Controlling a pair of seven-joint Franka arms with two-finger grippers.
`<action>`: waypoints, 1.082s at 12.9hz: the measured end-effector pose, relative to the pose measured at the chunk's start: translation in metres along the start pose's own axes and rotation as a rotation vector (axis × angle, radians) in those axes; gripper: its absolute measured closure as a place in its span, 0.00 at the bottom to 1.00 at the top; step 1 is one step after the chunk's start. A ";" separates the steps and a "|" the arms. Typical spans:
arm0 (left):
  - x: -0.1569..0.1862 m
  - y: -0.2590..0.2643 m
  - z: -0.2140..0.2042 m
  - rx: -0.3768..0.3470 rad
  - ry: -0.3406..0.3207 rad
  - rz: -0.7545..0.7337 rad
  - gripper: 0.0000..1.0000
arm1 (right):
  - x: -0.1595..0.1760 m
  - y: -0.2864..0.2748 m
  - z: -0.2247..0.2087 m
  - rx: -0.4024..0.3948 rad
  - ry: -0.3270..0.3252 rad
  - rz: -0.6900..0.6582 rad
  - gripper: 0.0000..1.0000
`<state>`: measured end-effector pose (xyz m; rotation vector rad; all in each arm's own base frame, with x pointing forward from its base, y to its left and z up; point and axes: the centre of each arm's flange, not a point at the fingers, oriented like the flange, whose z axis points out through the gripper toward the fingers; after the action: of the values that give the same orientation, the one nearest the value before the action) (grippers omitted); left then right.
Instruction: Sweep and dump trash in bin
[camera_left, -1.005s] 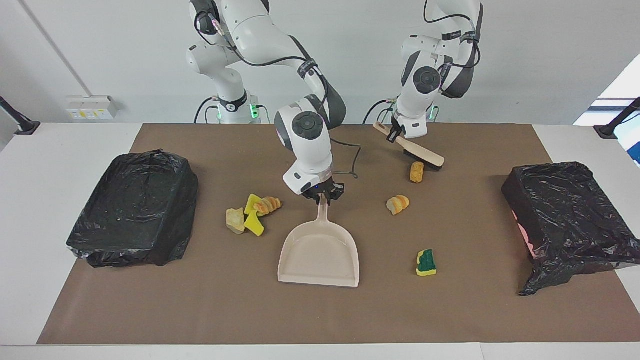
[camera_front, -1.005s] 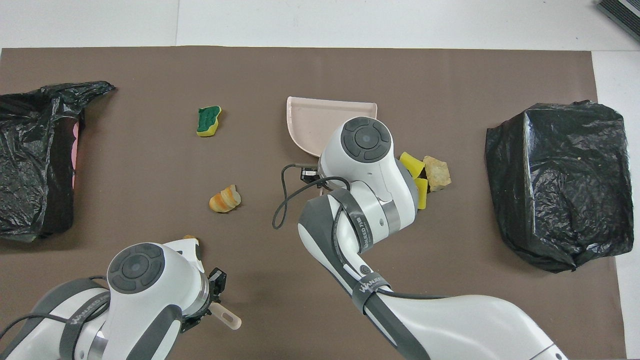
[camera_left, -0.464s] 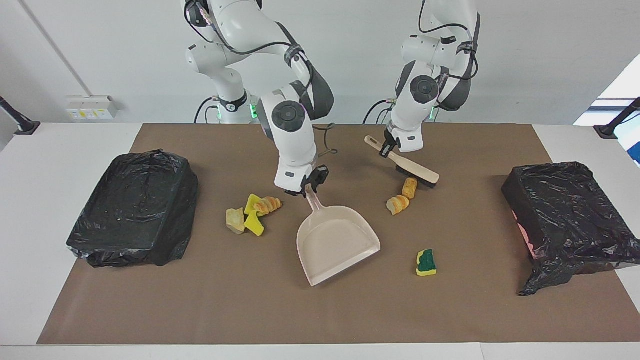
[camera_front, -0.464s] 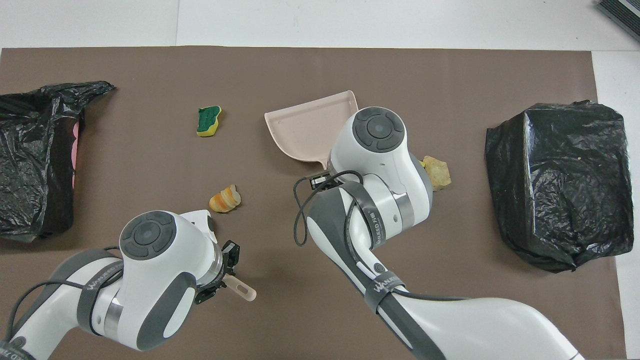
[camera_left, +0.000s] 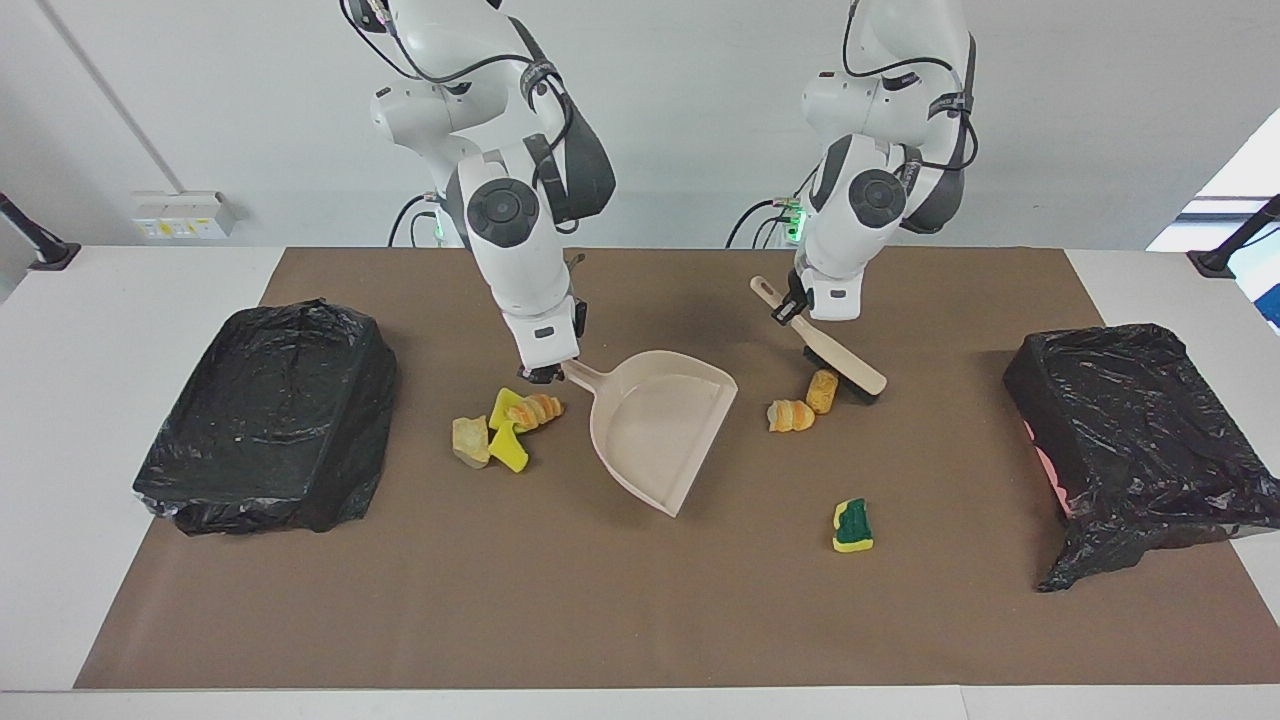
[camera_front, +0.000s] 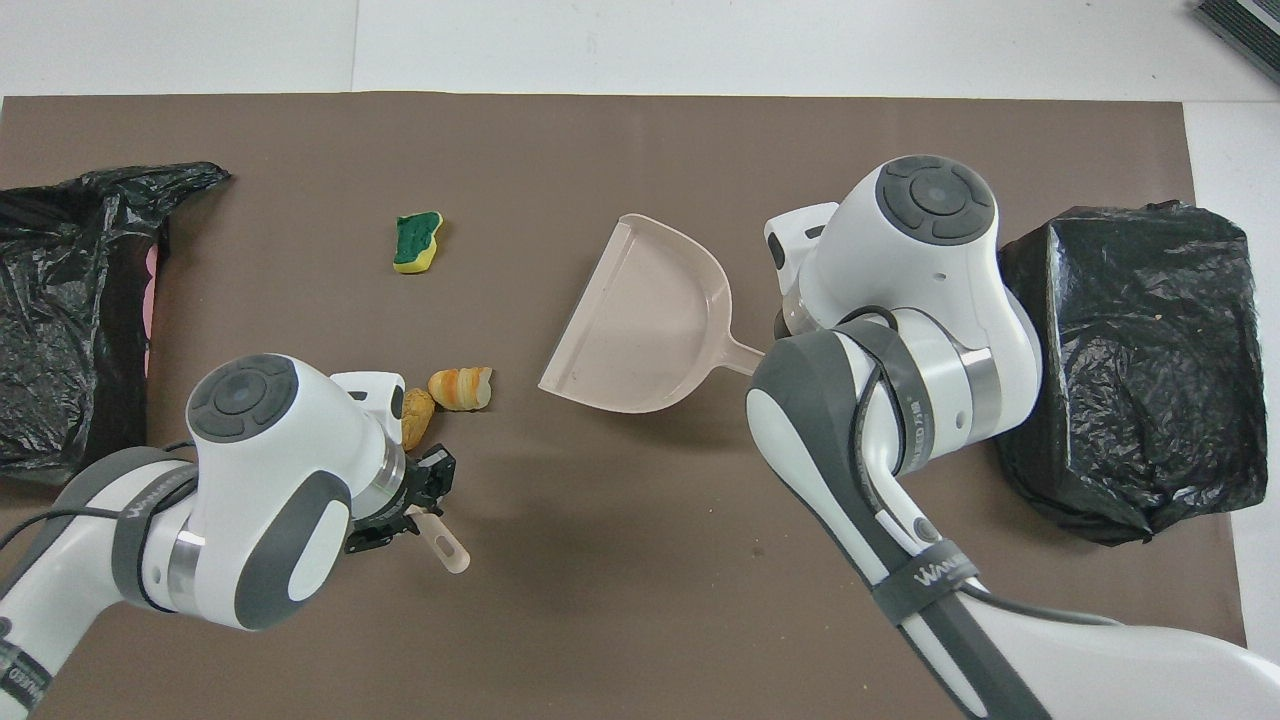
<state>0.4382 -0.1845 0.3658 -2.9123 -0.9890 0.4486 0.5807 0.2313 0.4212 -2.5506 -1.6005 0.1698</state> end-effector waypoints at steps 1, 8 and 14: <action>0.012 -0.007 -0.002 0.002 0.005 0.054 0.74 | 0.006 -0.006 0.008 -0.018 -0.013 -0.026 0.69; 0.038 -0.027 -0.006 0.036 0.029 0.483 0.74 | 0.043 -0.071 0.068 -0.043 -0.104 -0.121 0.69; 0.006 0.001 0.001 0.043 0.067 0.782 0.74 | 0.056 -0.092 0.082 -0.065 -0.095 -0.044 0.69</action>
<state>0.4432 -0.1819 0.3627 -3.1326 0.2109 0.3660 0.5095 0.3252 0.3536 -2.5898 -1.7215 0.2420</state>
